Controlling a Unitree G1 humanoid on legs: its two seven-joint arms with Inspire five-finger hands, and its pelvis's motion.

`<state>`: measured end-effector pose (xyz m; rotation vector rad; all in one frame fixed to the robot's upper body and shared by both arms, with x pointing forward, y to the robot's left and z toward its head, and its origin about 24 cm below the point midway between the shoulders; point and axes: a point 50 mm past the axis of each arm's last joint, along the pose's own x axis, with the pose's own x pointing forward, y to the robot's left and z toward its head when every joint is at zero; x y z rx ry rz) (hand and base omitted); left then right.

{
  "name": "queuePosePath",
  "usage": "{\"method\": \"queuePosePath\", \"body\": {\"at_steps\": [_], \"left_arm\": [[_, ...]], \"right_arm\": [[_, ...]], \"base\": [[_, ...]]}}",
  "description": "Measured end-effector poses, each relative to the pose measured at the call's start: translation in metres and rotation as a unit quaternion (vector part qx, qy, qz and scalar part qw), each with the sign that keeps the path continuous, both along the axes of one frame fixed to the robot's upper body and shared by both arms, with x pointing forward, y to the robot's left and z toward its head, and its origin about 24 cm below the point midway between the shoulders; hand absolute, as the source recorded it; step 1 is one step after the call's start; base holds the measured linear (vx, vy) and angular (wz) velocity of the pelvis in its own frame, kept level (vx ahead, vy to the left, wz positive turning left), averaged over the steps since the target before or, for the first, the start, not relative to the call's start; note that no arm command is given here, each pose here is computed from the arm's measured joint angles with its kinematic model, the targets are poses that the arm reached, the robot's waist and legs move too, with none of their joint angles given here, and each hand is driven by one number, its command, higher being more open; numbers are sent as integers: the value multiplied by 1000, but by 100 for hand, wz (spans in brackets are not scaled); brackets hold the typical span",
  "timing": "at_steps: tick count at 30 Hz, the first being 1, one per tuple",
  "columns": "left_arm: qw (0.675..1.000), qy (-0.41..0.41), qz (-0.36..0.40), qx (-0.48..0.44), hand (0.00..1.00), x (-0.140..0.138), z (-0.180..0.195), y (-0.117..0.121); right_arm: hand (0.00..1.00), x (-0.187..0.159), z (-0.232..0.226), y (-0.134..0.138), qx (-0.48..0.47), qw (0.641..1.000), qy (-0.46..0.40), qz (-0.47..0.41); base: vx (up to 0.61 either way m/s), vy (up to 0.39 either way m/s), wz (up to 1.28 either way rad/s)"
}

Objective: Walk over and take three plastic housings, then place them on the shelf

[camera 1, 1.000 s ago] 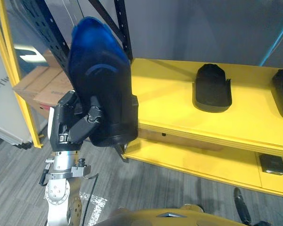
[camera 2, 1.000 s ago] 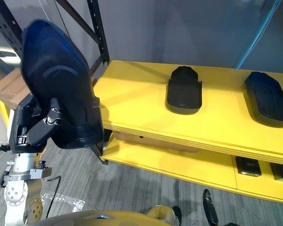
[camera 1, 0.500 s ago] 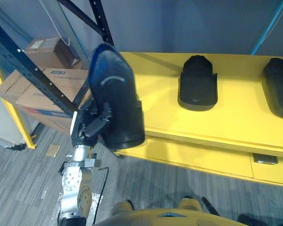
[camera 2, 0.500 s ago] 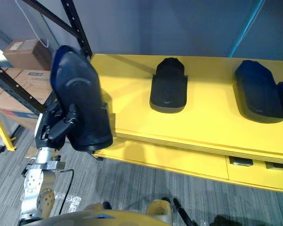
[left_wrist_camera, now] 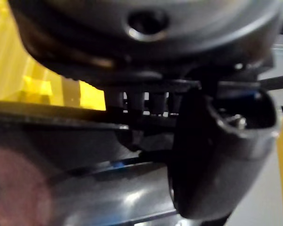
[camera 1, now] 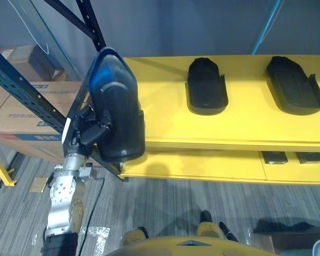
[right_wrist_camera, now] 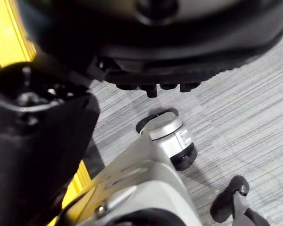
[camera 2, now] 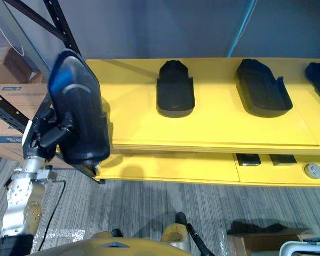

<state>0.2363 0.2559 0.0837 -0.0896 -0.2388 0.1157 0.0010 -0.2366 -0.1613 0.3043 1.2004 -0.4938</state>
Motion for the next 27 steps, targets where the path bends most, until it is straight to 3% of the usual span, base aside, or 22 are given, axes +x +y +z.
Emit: {"method": "queuePosePath", "body": {"at_steps": [5, 11, 15, 22, 27], "left_arm": [[998, -61, 17, -12, 0, 40, 51, 20], [993, -111, -6, -38, 0, 63, 102, 30], [994, -100, 5, -47, 0, 72, 112, 36], [995, -29, 23, -95, 0, 83, 94, 48], [994, -56, 7, -99, 0, 91, 116, 42]], "right_arm": [[100, 1, 2, -11, -6, 1000, -3, -18], [100, 10, 4, -15, 6, 1000, -24, -18], [100, 28, 5, -12, 19, 999, -46, 2], [100, 54, 10, -9, 18, 996, -77, 40], [100, 60, 12, -8, 20, 995, -87, 46]], "base": [[-39, -20, -10], [6, 10, -8], [-9, 22, -10], [-20, 8, -1], [-18, -16, 2]]}}
